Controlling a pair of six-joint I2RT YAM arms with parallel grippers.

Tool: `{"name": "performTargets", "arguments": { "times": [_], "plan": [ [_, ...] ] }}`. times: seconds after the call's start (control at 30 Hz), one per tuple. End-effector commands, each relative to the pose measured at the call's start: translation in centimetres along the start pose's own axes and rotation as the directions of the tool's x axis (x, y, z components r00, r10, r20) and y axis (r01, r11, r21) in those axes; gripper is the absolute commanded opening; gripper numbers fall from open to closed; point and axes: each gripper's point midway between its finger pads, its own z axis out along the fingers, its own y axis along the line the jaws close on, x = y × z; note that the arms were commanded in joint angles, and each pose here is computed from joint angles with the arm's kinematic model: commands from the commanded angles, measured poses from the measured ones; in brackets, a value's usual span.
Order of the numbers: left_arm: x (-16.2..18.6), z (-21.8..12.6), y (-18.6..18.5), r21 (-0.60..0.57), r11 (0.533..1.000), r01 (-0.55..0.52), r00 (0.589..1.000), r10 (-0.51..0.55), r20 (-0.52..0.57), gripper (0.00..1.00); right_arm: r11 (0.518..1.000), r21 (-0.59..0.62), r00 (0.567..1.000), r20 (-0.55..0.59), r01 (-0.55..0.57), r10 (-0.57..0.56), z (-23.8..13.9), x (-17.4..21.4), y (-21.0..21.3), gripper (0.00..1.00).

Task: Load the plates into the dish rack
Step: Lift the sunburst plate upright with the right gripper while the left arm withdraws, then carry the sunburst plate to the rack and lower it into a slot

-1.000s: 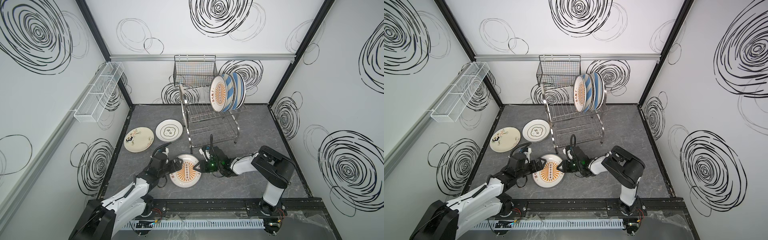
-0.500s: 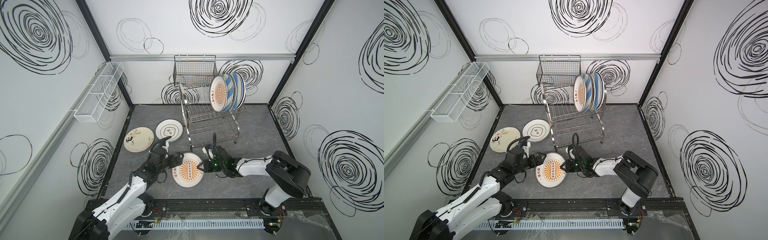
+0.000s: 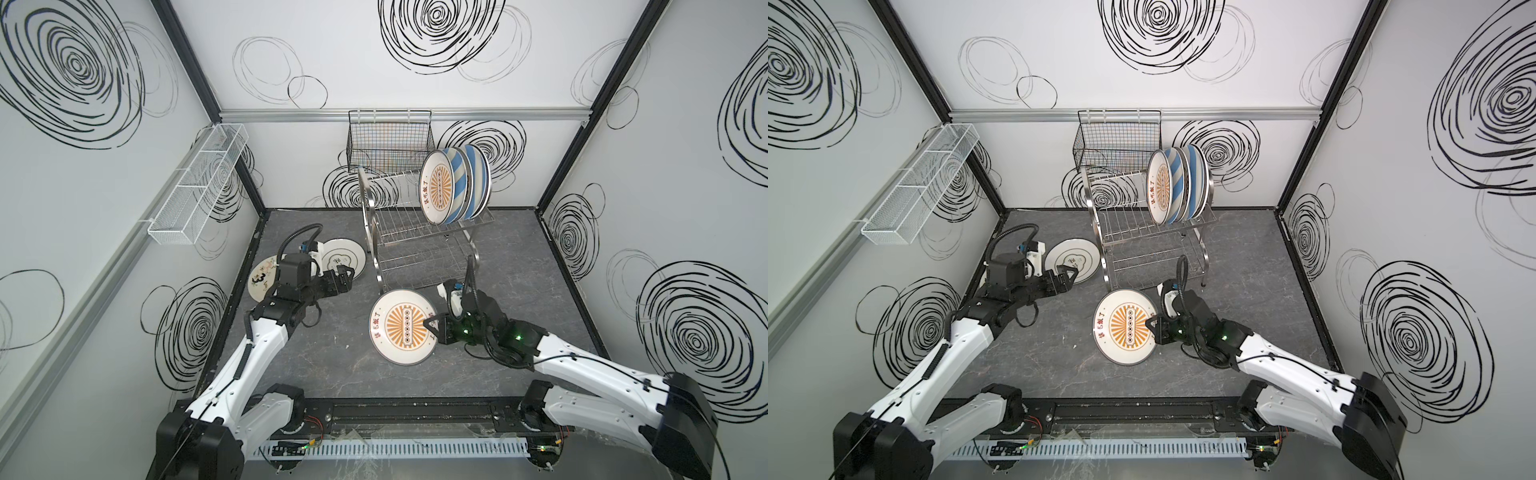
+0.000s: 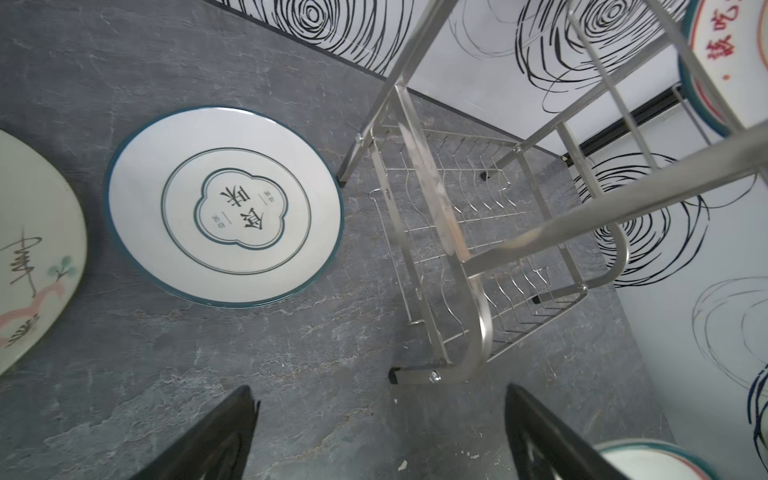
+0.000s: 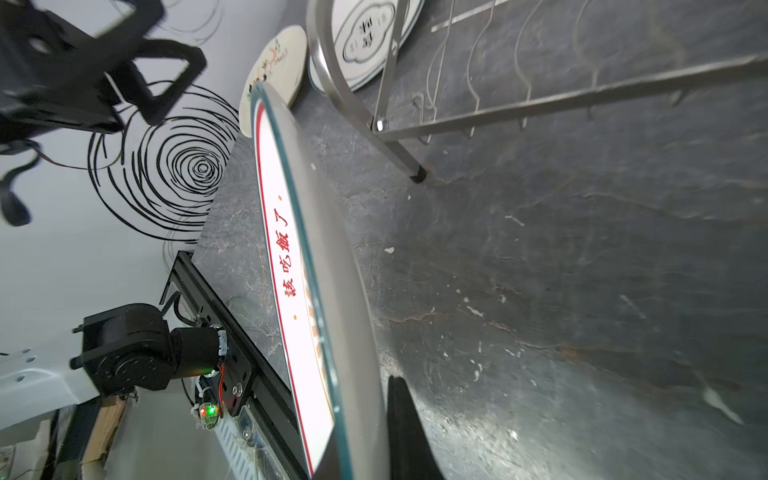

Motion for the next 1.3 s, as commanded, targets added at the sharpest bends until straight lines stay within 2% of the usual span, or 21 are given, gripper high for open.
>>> {"name": "performTargets", "arguments": {
  "times": [0.0, 0.17, 0.37, 0.43, 0.53, 0.67, 0.77, 0.9, 1.0, 1.17, 1.27],
  "plan": [
    [-0.6, 0.0, 0.4, 0.017, 0.998, -0.055, 0.998, 0.055, -0.006, 0.96, 0.997, 0.056, 0.984, 0.169, 0.051, -0.059, -4.9, -4.9, 1.2, 0.0],
    [0.2, 0.7, 1.1, 0.017, 0.999, -0.046, 0.999, 0.046, -0.019, 0.96, 0.989, 0.11, 0.952, 0.28, 0.097, -0.125, -10.2, -9.9, 3.6, 0.0],
    [0.5, 0.9, 0.7, 0.049, 0.998, -0.031, 0.999, 0.032, -0.025, 0.96, 0.971, 0.168, 0.893, 0.389, 0.17, -0.224, -14.6, -16.3, 7.4, 0.0],
    [0.5, 0.8, 0.7, 0.053, 0.998, -0.022, 1.0, 0.023, -0.016, 0.96, 0.954, 0.254, 0.872, 0.418, 0.158, -0.256, -15.5, -18.9, 7.5, 0.0],
    [0.6, 0.7, 0.7, 0.06, 0.998, -0.017, 1.0, 0.018, -0.015, 0.96, 0.926, 0.342, 0.84, 0.445, 0.162, -0.311, -15.9, -22.3, 8.4, 0.0],
    [0.7, 0.6, 1.0, 0.048, 0.999, -0.019, 1.0, 0.02, -0.018, 0.96, 0.903, 0.396, 0.76, 0.533, 0.165, -0.373, -16.0, -27.1, 10.4, 0.0],
    [0.6, 0.5, 1.3, 0.034, 0.999, -0.02, 1.0, 0.02, -0.016, 0.96, 0.868, 0.477, 0.715, 0.558, 0.14, -0.422, -15.3, -30.0, 10.9, 0.0],
    [0.4, 0.2, 1.7, 0.018, 1.0, -0.02, 1.0, 0.02, 0.0, 0.96, 0.829, 0.554, 0.645, 0.604, 0.082, -0.468, -15.3, -33.0, 11.2, 0.0],
    [0.3, 0.1, 2.0, -0.003, 1.0, -0.022, 1.0, 0.022, 0.006, 0.96, 0.786, 0.619, 0.585, 0.64, -0.008, -0.498, -15.8, -34.7, 10.5, 0.0],
    [0.3, 0.0, 2.2, -0.01, 1.0, -0.022, 1.0, 0.022, 0.008, 0.96, 0.728, 0.681, 0.558, 0.636, -0.08, -0.533, -14.7, -36.2, 9.7, 0.0],
    [0.3, 0.0, 1.9, 0.006, 1.0, -0.025, 1.0, 0.025, 0.006, 0.96, 0.729, 0.679, 0.54, 0.648, -0.089, -0.537, -13.9, -36.9, 9.8, 0.0]
  ]
}}
